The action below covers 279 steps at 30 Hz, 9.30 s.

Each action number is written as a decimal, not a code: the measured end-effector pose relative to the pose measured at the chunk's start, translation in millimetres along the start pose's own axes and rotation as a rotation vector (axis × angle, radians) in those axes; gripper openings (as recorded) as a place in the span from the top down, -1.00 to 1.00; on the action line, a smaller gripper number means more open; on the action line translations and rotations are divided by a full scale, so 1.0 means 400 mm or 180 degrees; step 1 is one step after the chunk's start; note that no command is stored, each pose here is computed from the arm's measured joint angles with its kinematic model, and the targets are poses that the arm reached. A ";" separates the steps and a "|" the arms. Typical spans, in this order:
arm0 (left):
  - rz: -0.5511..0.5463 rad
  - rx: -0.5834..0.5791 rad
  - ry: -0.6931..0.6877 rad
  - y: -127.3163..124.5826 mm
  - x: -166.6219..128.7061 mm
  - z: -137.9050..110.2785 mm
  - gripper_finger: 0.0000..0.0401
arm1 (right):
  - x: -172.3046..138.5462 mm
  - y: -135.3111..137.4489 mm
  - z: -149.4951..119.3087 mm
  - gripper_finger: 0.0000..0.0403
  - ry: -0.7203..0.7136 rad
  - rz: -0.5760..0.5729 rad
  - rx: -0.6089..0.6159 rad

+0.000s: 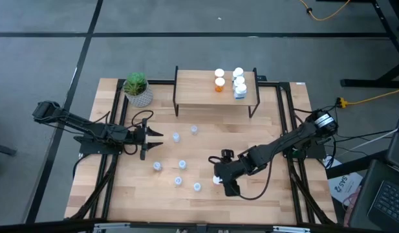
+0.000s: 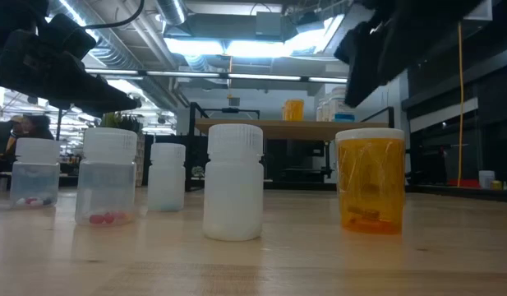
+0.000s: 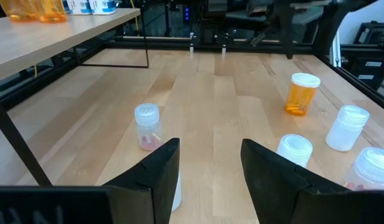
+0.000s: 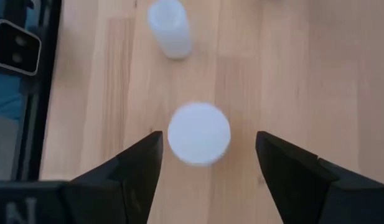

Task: Pick and place medicine bottles onto shelf by color
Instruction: Put the orange pill bottle on the shelf aligned with the other orange pill bottles, then put the top transparent pill bottle on the shelf

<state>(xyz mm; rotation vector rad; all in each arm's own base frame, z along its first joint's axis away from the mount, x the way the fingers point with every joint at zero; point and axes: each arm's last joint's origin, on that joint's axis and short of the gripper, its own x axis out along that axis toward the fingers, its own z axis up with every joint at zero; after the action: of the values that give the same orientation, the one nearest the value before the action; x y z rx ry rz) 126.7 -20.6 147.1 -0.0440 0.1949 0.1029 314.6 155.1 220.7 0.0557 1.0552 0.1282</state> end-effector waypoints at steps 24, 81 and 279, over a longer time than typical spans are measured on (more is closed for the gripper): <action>0.0001 -0.0001 0.0000 0.000 0.000 0.000 0.18 | 0.070 -0.014 -0.056 -0.29 -0.0221 0.0088 -0.0402; -0.0047 -0.0012 0.0007 -0.001 0.000 0.000 0.18 | 0.148 -0.027 -0.024 -0.19 -0.0214 -0.0271 0.0136; -0.0011 0.0009 0.0311 0.002 -0.001 -0.024 0.18 | -0.391 -0.631 0.224 -0.58 -0.1040 -0.1962 0.2918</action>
<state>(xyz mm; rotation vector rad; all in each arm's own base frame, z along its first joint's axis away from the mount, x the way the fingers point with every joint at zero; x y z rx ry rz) 124.3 -20.5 137.7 -0.0466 0.2925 0.0970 336.2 -114.4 372.7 0.5534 0.6912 -0.9031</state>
